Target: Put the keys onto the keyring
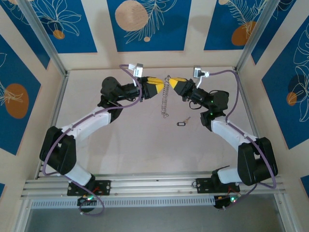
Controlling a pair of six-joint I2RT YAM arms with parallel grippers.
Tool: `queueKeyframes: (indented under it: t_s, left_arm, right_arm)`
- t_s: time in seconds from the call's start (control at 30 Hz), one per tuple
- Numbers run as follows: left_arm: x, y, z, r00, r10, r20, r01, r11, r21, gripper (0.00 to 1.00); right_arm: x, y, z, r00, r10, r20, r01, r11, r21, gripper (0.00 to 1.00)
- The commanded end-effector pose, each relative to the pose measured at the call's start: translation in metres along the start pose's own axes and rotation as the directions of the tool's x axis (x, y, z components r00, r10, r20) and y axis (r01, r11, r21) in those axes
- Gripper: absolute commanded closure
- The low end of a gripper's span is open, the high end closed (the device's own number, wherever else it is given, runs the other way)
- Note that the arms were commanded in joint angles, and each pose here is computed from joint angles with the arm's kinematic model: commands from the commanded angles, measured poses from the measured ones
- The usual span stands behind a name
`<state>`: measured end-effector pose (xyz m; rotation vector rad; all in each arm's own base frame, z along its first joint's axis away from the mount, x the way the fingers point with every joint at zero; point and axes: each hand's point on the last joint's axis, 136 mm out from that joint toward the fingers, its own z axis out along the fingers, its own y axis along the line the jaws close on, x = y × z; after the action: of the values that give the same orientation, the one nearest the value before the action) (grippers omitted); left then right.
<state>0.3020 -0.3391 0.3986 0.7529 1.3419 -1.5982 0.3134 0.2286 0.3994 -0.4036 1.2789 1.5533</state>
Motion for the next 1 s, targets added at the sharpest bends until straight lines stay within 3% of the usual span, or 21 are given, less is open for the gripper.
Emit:
queueKeyframes:
  t_s: [0.0,0.33,0.7,0.97]
  left_arm:
    - [-0.016,-0.009,0.004,0.998,0.052,0.037,-0.053,0.998,0.024,0.69]
    - [0.003,0.006,0.001,0.996,0.048,-0.074,-0.053,0.996,-0.067,0.69]
    - [0.011,0.035,-0.029,0.982,0.074,-0.176,-0.135,0.922,-0.363,0.55]
    - [0.014,0.034,-0.037,0.956,0.13,-0.265,-0.221,0.911,-0.349,0.57]
  right_arm:
    - [-0.018,0.018,0.007,0.997,-0.056,0.056,0.059,0.997,-0.051,1.0]
    - [-0.003,0.004,0.006,0.999,-0.018,-0.047,0.017,1.0,-0.024,1.0]
    - [0.027,0.0,0.01,0.931,0.024,-0.363,-0.031,0.999,-0.015,1.0]
    - [0.03,0.008,0.004,0.866,0.019,-0.499,-0.04,0.999,-0.032,1.0]
